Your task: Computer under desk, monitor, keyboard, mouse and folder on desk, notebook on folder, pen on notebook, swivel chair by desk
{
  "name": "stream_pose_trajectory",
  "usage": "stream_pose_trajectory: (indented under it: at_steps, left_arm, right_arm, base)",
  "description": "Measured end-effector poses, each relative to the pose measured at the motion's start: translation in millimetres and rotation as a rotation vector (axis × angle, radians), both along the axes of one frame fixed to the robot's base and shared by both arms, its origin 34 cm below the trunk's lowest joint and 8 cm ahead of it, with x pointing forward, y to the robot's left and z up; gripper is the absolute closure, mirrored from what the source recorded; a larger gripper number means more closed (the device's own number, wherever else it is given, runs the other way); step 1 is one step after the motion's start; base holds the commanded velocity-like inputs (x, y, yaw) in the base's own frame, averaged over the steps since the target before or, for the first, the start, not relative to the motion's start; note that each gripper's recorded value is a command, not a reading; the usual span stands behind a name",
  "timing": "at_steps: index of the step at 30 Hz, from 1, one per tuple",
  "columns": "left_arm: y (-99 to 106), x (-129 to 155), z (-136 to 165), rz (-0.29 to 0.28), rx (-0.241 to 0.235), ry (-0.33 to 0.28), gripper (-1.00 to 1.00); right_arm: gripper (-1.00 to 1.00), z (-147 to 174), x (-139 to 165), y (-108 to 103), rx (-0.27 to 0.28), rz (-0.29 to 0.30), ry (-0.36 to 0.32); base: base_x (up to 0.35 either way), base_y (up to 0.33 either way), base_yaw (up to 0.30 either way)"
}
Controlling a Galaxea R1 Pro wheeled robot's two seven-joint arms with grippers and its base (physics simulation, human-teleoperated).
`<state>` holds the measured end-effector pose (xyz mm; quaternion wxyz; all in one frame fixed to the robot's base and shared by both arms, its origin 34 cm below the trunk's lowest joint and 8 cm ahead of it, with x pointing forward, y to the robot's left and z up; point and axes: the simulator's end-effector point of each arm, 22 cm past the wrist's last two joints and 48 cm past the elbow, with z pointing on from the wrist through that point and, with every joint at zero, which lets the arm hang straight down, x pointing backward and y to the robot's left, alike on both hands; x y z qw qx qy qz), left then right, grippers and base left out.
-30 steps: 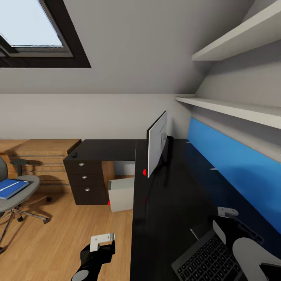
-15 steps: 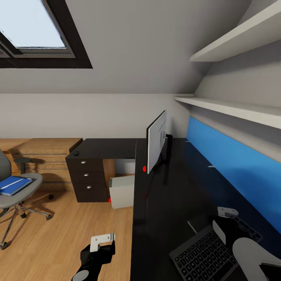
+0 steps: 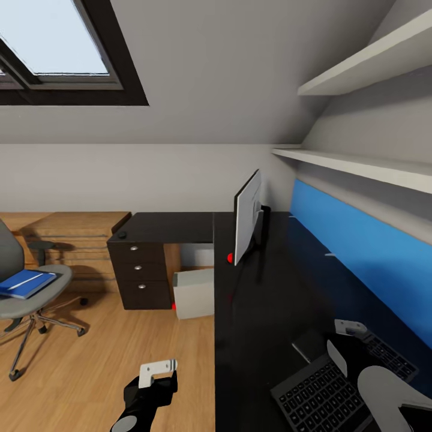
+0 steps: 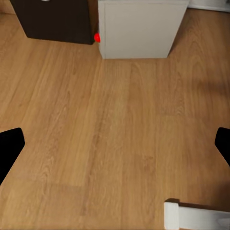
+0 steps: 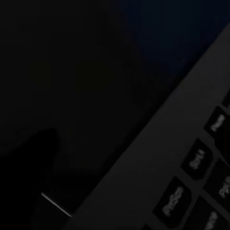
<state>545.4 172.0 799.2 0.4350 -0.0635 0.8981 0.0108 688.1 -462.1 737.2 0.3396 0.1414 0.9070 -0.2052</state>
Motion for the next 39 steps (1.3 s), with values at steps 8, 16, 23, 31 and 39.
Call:
stream_pose_trajectory:
  at_steps: [8,16,23,31,39]
  left_arm:
    - [-0.1,-1.0,-2.9,-0.001,0.002,0.007,-1.0]
    - [-3.3,-2.3,-5.4,-0.007,-0.001,0.015,-1.0]
    - [-1.9,-2.5,2.1,-0.002,0.003,0.015,-1.0]
    - [-2.3,-3.0,5.8,-0.004,0.001,0.018,-1.0]
    - [2.0,-2.5,5.7,0.005,0.007,0.017,-1.0]
  right_arm:
    - [-1.0,0.8,1.3,0.5,0.008,-0.005,-0.009]
    - [-1.0,44.1,35.9,-2.5,-0.001,0.008,-0.162]
    - [-1.0,74.3,49.4,-3.4,-0.001,0.008,-0.225]
    - [-1.0,94.2,60.1,7.2,0.161,-0.072,-0.295]
    - [-1.0,97.4,63.9,22.9,0.209,-0.045,-0.29]
  base:
    - [0.005,0.007,0.0]
    - [0.0,0.0,0.0]
    - [0.0,0.0,0.0]
    - [0.0,0.0,0.0]
    - [0.0,-0.122,0.09]
